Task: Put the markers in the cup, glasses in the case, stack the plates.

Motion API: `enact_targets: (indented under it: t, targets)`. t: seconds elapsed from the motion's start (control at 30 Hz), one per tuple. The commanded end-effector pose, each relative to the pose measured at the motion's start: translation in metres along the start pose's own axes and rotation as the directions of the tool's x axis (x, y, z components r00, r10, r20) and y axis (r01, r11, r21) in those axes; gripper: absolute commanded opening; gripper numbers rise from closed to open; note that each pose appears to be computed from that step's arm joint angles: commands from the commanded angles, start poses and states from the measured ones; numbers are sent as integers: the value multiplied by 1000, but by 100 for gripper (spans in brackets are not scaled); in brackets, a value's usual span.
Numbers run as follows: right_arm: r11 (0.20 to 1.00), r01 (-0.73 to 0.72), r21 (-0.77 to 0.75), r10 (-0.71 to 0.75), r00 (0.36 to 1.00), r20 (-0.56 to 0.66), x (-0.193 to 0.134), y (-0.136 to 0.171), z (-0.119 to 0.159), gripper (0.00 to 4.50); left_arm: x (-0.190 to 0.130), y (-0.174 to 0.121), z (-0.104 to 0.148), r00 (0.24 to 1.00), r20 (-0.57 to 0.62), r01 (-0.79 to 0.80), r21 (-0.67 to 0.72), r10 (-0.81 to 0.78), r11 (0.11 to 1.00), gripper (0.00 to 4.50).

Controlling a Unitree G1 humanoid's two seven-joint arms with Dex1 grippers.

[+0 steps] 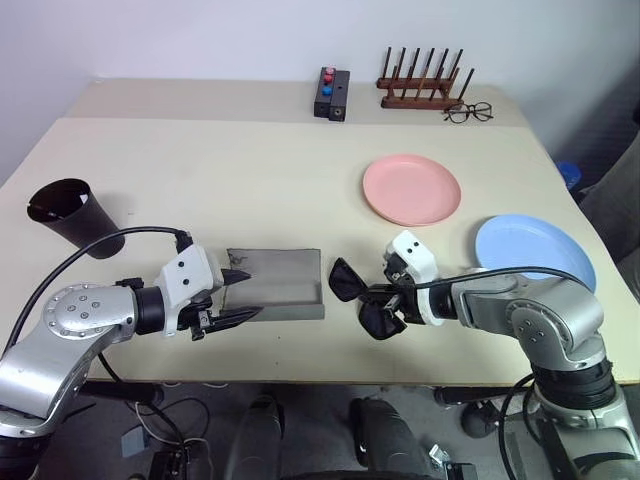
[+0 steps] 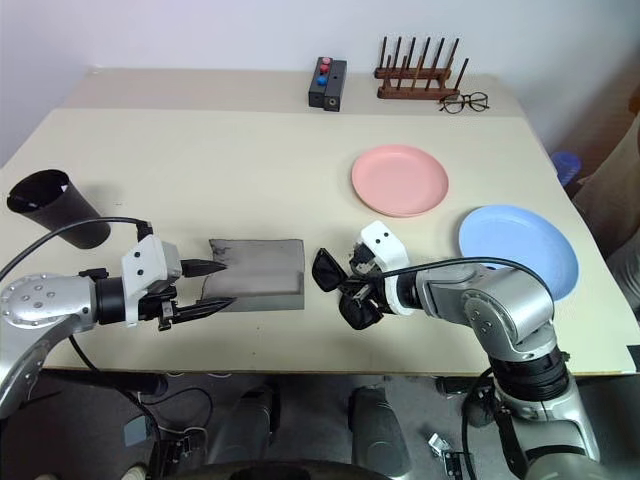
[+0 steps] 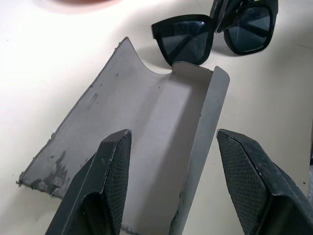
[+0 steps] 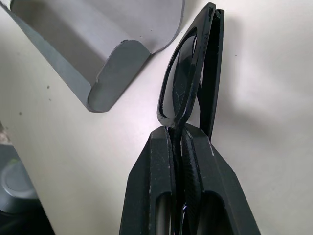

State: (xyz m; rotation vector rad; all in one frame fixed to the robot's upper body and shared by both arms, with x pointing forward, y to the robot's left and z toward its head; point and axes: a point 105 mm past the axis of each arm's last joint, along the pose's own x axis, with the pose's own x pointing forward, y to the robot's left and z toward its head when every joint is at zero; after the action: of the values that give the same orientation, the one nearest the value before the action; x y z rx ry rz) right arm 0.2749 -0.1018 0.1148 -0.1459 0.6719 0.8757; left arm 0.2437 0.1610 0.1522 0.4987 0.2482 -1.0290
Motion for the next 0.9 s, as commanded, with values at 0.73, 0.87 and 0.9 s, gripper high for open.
enact_targets:
  t: [0.73, 0.87, 0.9]
  targets:
    - [787, -249, -565, 383, 914, 130, -13, 37, 102, 1, -71, 47, -19, 921, 53, -385, -22, 385, 923, 284]
    - [747, -339, -572, 478, 871, 109, 10, 62, 115, 1, -78, 46, -29, 903, 88, -415, -78, 421, 906, 284]
    - [733, -364, -575, 501, 860, 95, 15, 69, 116, 1, -79, 45, -31, 900, 96, -417, -98, 425, 904, 284]
